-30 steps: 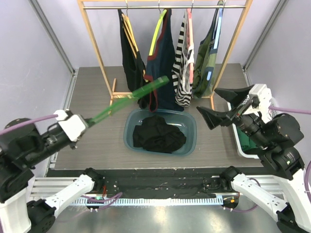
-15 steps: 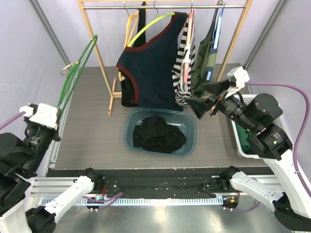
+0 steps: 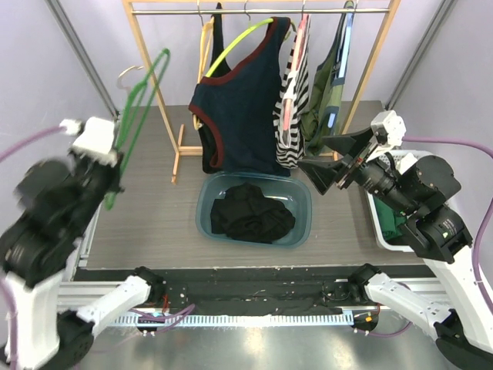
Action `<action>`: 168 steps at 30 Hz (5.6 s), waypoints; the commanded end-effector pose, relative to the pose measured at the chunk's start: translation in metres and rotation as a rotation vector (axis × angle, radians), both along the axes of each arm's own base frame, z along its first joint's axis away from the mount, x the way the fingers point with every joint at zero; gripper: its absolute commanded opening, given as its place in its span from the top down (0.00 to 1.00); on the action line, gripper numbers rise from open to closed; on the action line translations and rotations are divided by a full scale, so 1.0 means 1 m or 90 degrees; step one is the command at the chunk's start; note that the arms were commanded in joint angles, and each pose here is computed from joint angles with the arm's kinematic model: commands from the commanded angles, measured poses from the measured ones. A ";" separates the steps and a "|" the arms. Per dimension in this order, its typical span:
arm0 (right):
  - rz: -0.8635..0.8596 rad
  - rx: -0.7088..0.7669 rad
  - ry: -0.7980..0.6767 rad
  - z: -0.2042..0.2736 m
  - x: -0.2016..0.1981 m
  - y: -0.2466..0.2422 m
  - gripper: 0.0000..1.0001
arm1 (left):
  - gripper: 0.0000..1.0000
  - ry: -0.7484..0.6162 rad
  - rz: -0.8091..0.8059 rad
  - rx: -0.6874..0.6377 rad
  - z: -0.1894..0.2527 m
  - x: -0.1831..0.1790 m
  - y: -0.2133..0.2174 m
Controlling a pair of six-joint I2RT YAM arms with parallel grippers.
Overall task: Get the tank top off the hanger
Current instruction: Place the hanger at the clothesline, then pick up the hanger from the clothesline.
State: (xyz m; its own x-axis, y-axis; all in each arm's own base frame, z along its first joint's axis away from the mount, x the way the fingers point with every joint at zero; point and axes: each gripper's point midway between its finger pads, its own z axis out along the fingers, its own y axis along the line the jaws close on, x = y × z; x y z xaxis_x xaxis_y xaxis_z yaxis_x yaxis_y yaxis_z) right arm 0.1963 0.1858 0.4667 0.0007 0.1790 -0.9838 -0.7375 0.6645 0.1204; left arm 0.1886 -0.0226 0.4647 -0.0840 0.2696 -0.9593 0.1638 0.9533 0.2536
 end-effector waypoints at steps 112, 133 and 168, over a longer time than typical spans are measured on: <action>0.068 0.010 0.079 -0.050 -0.021 0.009 0.21 | 0.04 -0.146 0.071 -0.219 0.124 0.184 -0.040; 0.061 0.025 0.113 -0.056 -0.026 0.006 0.21 | 0.05 -0.155 -0.011 -0.161 0.103 0.265 -0.139; 0.030 0.010 0.104 -0.051 -0.039 -0.013 0.21 | 0.04 -0.046 -0.141 0.002 0.023 0.229 -0.252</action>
